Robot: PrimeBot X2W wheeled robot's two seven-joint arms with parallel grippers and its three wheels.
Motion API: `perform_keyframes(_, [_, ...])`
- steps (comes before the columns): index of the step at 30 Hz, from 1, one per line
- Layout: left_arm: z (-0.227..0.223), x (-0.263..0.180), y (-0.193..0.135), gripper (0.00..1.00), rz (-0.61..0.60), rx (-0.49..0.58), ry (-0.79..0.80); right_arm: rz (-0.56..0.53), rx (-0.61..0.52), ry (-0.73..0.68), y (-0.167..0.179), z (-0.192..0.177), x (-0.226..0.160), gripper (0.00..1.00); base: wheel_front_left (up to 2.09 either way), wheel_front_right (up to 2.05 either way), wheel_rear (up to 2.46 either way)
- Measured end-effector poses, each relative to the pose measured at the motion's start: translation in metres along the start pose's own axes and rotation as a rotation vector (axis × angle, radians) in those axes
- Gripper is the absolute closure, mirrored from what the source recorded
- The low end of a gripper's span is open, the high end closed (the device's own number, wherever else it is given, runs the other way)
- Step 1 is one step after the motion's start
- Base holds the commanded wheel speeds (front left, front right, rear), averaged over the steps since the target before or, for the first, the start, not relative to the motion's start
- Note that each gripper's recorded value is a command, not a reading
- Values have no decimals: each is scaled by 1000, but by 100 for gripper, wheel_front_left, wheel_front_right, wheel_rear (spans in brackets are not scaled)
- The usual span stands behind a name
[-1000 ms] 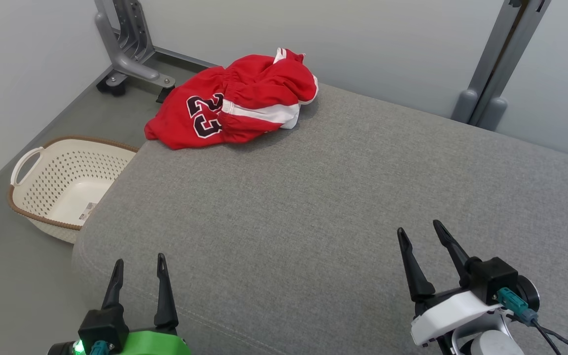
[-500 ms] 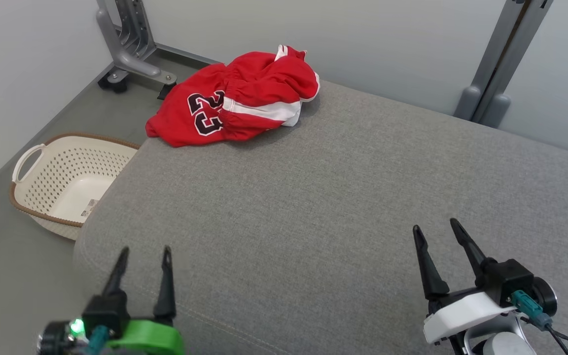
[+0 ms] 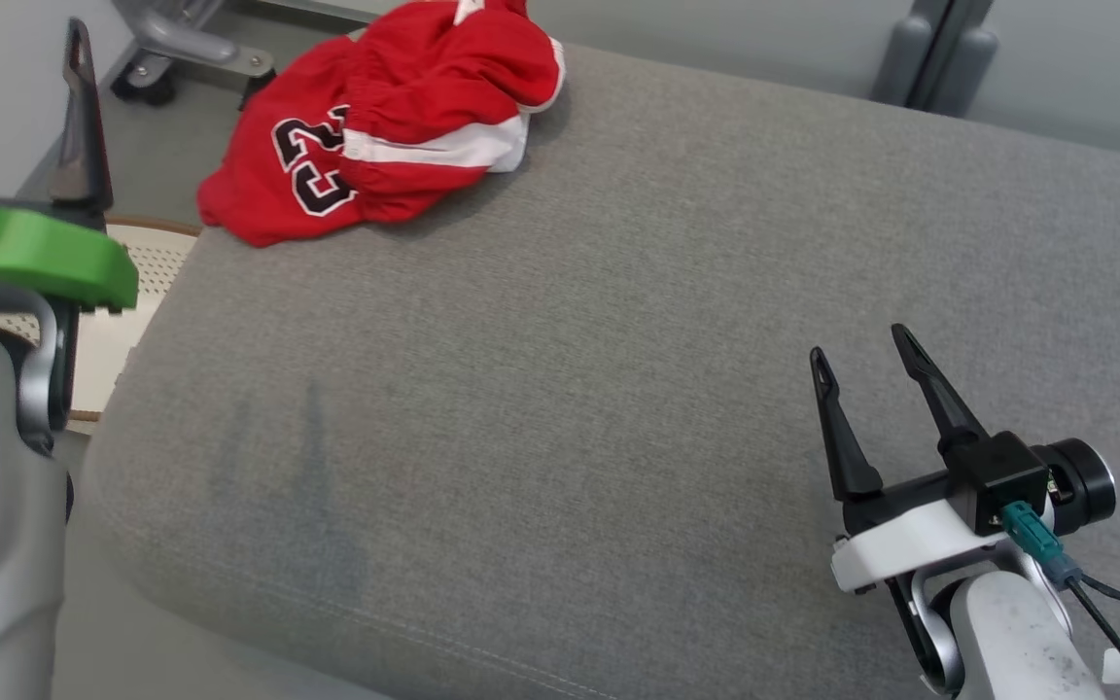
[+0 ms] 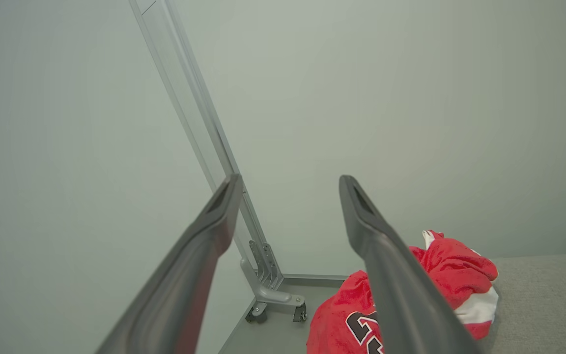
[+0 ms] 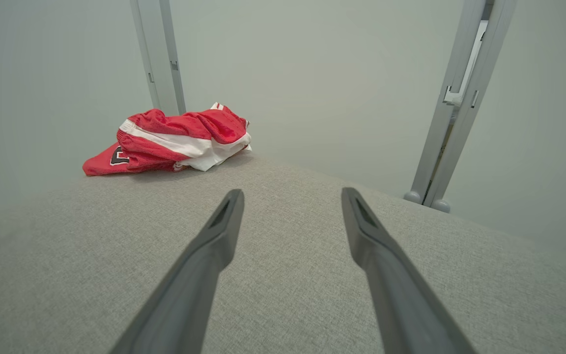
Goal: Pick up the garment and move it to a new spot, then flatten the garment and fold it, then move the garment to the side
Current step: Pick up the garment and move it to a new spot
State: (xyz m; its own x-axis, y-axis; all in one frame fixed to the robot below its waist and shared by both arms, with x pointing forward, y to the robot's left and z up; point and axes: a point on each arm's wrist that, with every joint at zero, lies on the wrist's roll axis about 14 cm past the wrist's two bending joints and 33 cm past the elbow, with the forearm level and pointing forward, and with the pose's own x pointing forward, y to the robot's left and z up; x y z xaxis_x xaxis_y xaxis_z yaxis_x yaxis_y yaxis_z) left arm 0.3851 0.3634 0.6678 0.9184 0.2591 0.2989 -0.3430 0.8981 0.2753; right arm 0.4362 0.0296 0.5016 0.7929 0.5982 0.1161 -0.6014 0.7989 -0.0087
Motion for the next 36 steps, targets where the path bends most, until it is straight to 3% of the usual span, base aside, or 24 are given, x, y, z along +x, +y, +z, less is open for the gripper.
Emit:
perform_keyframes(4, [-21, 41, -20, 0, -56, -53, 96, -30, -7, 17, -18, -12, -1, 0, 0, 0, 0])
perform_keyframes(10, [-103, 68, -51, 0, -113, -67, 349, -80, -2, 69, -46, -40, -9, 0, 0, 0, 0])
perform_keyframes(22, [-250, 55, -139, 0, -251, -122, 756, -211, 12, 189, -97, -98, -33, 0, 0, 0, 0])
perform_keyframes(28, [-287, 43, -162, 0, -281, -139, 866, -246, 27, 217, -106, -113, -39, 0, 0, 0, 0])
perform_keyframes(30, [-292, 40, -166, 54, -290, -138, 878, -250, 28, 218, -107, -113, -39, 0, 0, 0, 0])
perform_keyframes(33, [-289, 41, -167, 100, -294, -143, 866, -253, 27, 214, -107, -110, -39, 0, 0, 0, 0])
perform_keyframes(36, [-278, 43, -166, 100, -303, -144, 835, -252, 27, 206, -105, -104, -39, 0, 0, 0, 0])
